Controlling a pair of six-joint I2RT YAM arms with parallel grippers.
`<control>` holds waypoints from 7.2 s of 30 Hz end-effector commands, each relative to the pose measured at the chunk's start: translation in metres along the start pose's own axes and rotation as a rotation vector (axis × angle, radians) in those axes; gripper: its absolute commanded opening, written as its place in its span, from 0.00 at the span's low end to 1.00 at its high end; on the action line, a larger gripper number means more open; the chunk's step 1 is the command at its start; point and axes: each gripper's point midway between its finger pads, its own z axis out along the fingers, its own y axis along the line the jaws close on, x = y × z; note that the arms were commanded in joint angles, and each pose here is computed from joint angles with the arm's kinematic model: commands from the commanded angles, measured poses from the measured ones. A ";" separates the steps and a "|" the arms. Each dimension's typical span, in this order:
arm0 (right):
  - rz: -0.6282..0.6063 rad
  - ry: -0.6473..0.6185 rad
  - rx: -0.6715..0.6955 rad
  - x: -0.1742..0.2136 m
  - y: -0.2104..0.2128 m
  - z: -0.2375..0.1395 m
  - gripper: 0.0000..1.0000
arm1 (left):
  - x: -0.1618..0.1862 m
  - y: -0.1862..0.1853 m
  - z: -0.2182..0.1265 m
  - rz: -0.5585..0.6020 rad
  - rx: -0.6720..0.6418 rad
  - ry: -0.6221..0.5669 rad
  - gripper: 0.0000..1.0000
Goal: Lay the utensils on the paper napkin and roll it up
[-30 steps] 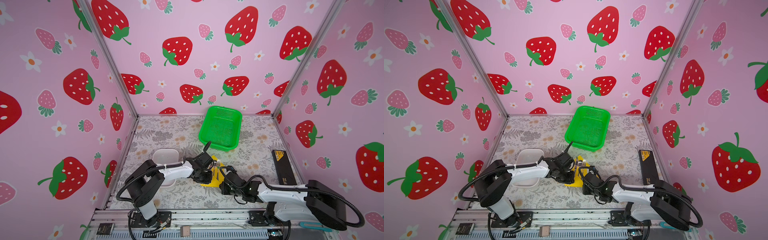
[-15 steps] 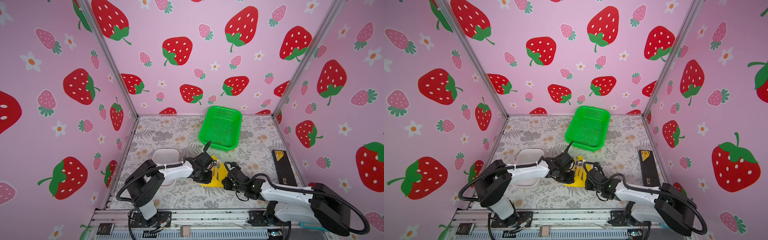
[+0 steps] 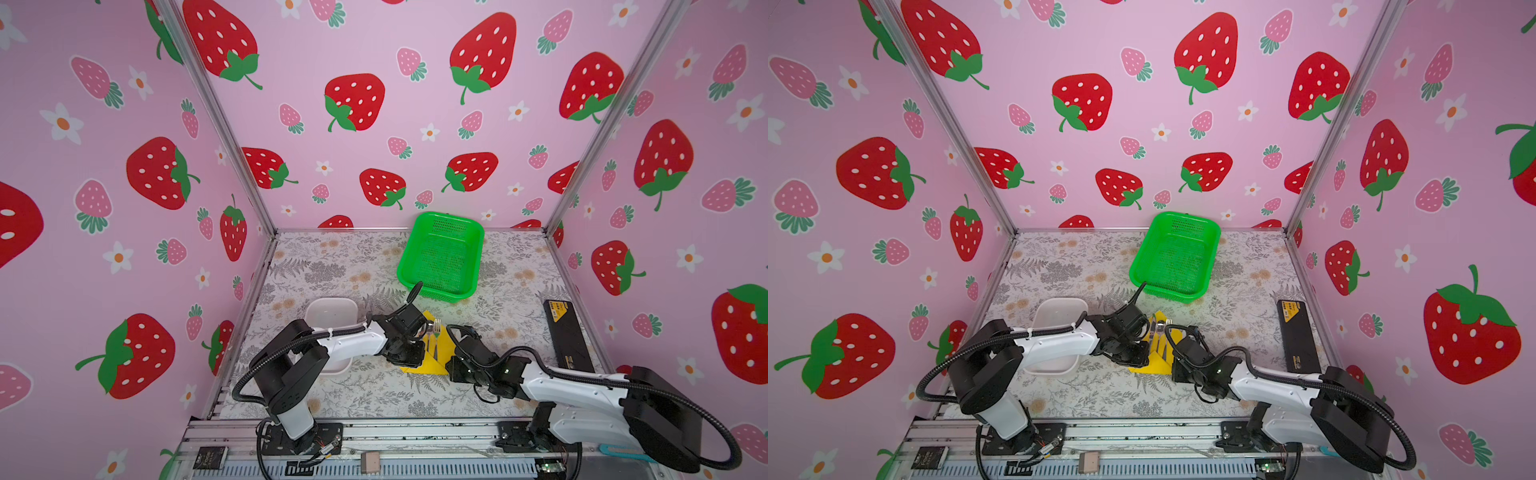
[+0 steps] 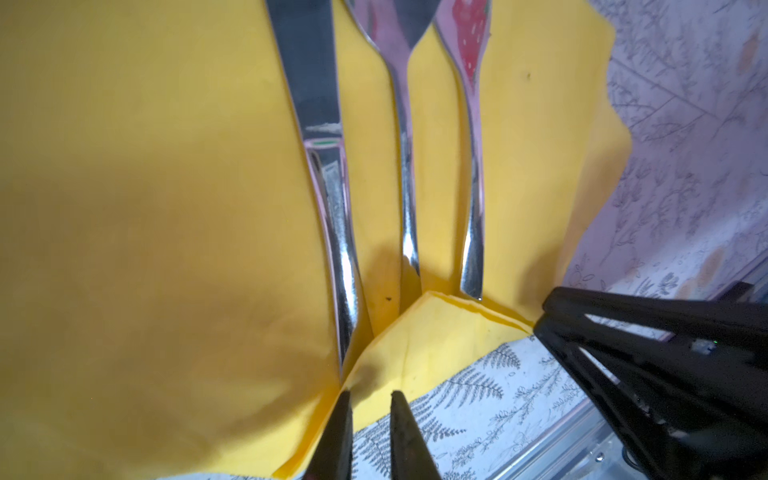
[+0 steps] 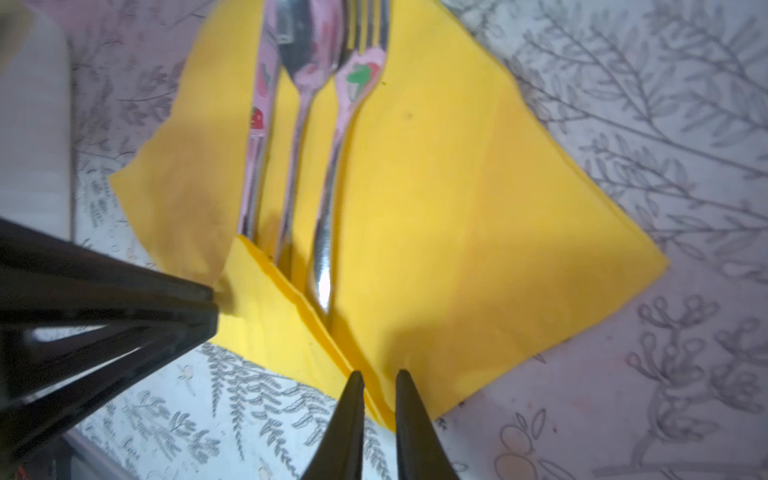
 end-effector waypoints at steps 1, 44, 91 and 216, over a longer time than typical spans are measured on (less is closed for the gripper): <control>-0.093 -0.015 -0.130 -0.010 0.031 -0.008 0.17 | -0.003 -0.004 -0.001 0.009 -0.001 0.001 0.20; 0.001 0.066 -0.039 0.012 0.007 0.016 0.13 | 0.020 0.020 -0.004 0.033 -0.079 0.006 0.18; 0.162 0.014 -0.026 0.005 -0.012 0.007 0.16 | -0.003 -0.057 0.016 0.131 0.083 0.029 0.15; 0.394 -0.012 -0.623 -0.055 0.033 -0.017 0.48 | -0.005 -0.047 0.020 0.126 0.028 0.033 0.15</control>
